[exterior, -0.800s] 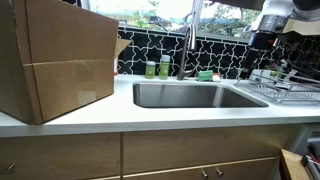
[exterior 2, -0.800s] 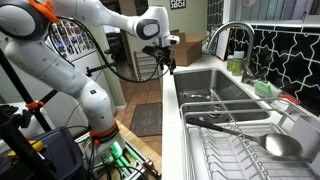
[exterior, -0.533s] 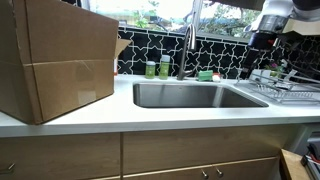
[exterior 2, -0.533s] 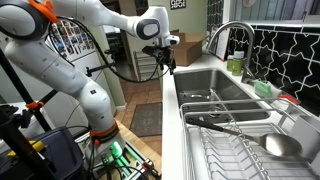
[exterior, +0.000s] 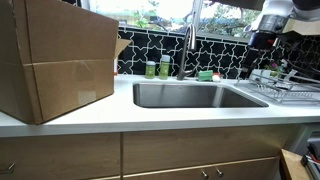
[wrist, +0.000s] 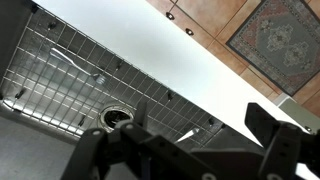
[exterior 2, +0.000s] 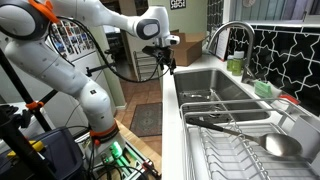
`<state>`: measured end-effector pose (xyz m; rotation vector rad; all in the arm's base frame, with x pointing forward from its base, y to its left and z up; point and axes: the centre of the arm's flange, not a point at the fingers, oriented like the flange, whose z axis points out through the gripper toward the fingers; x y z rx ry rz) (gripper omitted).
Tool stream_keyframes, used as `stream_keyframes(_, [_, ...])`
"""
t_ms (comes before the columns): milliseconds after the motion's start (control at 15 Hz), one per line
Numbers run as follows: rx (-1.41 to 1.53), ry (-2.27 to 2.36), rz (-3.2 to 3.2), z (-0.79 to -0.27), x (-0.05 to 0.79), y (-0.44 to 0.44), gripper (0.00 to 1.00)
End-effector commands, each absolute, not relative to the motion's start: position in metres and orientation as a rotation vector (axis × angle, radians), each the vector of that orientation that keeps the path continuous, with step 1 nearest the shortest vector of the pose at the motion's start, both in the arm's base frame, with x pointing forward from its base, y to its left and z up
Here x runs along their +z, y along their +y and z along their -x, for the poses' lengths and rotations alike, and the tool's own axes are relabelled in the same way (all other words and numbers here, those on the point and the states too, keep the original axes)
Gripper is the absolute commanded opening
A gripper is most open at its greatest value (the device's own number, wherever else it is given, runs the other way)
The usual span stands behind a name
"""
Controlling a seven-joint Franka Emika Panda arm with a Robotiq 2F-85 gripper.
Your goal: Open the tap using the faucet, remove the green sponge from the sponge holder and wet it on the tap before putting it in the sponge holder
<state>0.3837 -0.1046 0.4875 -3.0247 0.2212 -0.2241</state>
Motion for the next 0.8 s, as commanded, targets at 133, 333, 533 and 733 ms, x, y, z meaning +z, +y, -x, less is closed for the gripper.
stream_keyframes(133, [-0.518, 0.547, 3.055, -0.431, 0.521, -0.193, 1.00])
stream_keyframes(333, [-0.688, 0.626, 3.122, -0.458, 0.540, -0.250, 1.00])
stream_keyframes(533, [-0.689, 0.601, 3.094, -0.439, 0.542, -0.240, 1.00])
stream_keyframes(733, [-0.687, 0.589, 3.097, -0.441, 0.542, -0.236, 1.00])
